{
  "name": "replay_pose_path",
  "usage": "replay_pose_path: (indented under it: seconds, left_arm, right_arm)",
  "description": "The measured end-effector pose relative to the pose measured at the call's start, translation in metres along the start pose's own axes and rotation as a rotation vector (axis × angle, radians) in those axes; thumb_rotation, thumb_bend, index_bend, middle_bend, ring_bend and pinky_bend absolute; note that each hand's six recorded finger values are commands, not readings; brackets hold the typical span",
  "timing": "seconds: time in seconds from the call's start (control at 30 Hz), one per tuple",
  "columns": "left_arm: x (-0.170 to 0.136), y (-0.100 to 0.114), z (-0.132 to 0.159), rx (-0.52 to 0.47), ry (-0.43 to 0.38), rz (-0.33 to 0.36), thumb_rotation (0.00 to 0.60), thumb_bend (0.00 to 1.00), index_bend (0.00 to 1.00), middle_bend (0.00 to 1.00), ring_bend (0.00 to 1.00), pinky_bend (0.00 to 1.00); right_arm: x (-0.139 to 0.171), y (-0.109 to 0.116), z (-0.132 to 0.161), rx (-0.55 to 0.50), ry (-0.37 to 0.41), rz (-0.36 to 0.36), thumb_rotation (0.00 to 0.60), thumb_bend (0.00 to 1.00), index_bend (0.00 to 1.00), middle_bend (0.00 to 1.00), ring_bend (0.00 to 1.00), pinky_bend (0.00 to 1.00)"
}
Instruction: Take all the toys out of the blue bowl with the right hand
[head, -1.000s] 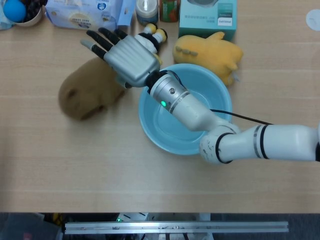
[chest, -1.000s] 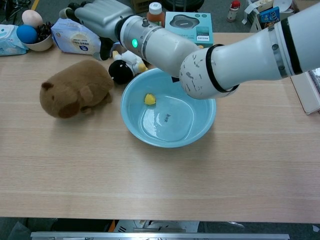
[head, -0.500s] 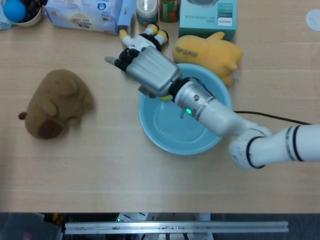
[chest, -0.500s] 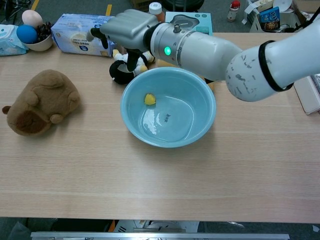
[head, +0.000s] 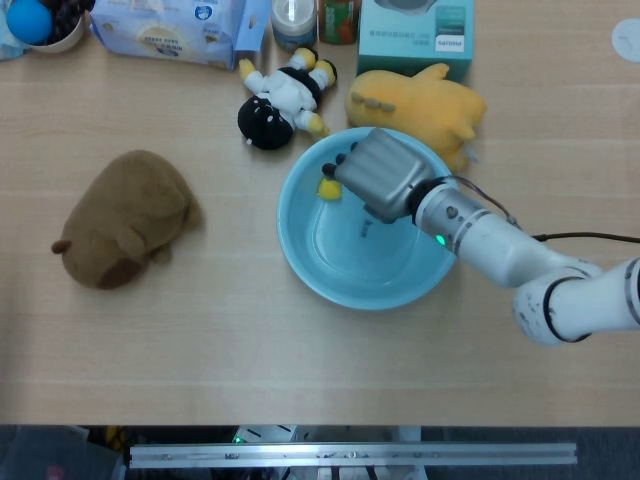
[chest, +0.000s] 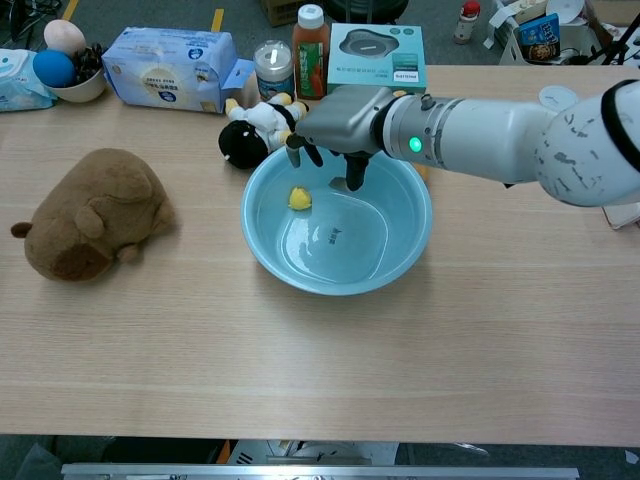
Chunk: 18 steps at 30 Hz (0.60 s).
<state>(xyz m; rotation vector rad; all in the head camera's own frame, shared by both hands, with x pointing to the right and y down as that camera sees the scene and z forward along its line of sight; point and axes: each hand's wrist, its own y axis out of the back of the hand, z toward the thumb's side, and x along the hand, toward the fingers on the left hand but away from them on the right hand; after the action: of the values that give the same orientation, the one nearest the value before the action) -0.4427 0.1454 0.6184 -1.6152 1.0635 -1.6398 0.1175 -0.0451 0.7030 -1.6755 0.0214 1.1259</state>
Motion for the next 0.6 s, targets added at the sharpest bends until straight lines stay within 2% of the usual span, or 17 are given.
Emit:
replay_pose_path:
  seconds: [0.23,0.6]
  left_arm:
    - [0.000,-0.001,-0.002,-0.005,0.000,-0.002,0.600,0.42,0.10,0.08,0.05,0.13]
    - [0.002,-0.002,0.001,-0.009,-0.010,-0.002,0.600,0.42,0.10,0.08,0.05,0.13]
  right_arm:
    - [-0.004,-0.016,-0.002,0.033,-0.026,0.063,0.600,0.35,0.26,0.34,0.34,0.66]
    - [-0.024,-0.028,0.007,0.052,-0.080,0.097,0.600,0.35,0.19,0.30,0.30,0.66]
